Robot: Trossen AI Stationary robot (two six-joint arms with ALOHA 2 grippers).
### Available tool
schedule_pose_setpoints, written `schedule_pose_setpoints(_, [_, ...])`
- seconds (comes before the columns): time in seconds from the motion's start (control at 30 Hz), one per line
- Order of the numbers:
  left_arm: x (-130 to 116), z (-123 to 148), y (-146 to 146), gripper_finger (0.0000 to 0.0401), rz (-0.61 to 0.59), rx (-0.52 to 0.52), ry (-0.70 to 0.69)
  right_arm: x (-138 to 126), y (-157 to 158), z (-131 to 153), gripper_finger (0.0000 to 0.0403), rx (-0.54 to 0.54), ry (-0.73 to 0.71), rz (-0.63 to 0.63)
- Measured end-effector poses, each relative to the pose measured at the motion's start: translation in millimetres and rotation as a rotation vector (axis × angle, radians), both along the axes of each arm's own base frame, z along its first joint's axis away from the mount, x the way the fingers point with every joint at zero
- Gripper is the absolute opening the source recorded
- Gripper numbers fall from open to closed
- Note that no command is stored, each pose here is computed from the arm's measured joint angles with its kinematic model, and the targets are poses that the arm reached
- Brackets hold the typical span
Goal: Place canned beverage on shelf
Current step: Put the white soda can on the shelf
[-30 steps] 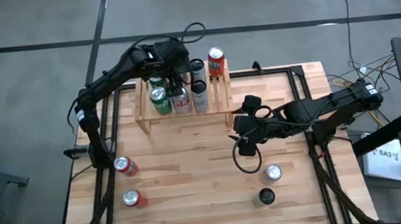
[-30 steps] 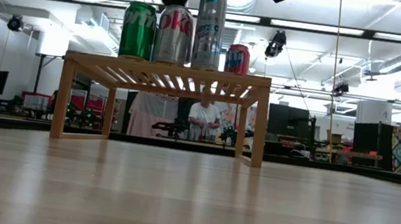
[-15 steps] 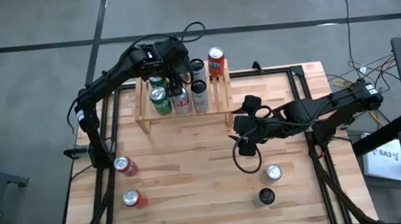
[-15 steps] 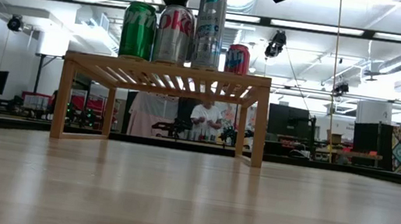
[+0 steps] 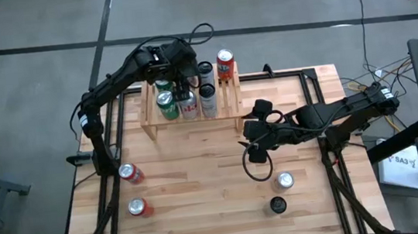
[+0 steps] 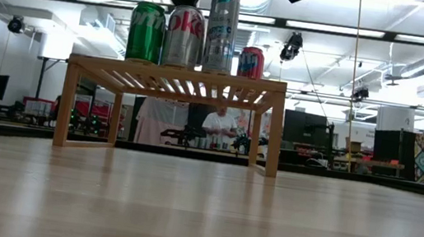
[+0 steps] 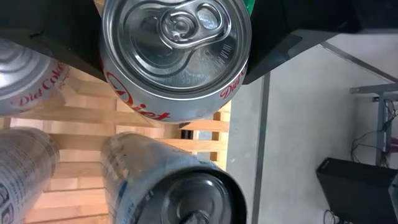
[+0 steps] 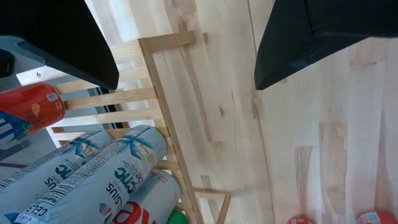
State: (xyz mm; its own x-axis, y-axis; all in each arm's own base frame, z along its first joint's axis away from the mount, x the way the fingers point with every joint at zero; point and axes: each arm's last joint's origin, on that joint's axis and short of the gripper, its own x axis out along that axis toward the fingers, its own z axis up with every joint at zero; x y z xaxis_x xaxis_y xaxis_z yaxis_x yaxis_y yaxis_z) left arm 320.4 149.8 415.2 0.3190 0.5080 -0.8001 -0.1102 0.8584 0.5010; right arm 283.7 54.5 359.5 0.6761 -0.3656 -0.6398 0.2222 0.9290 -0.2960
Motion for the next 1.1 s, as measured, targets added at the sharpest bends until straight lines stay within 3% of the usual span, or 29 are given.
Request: schedule_pose_setpoints(1.1, [1.1, -6.4, 0.2, 0.0293, -0.010, -0.061, 0.016, 0.0, 0.0, 0.0, 0.0364, 0.005, -0.003, -0.005])
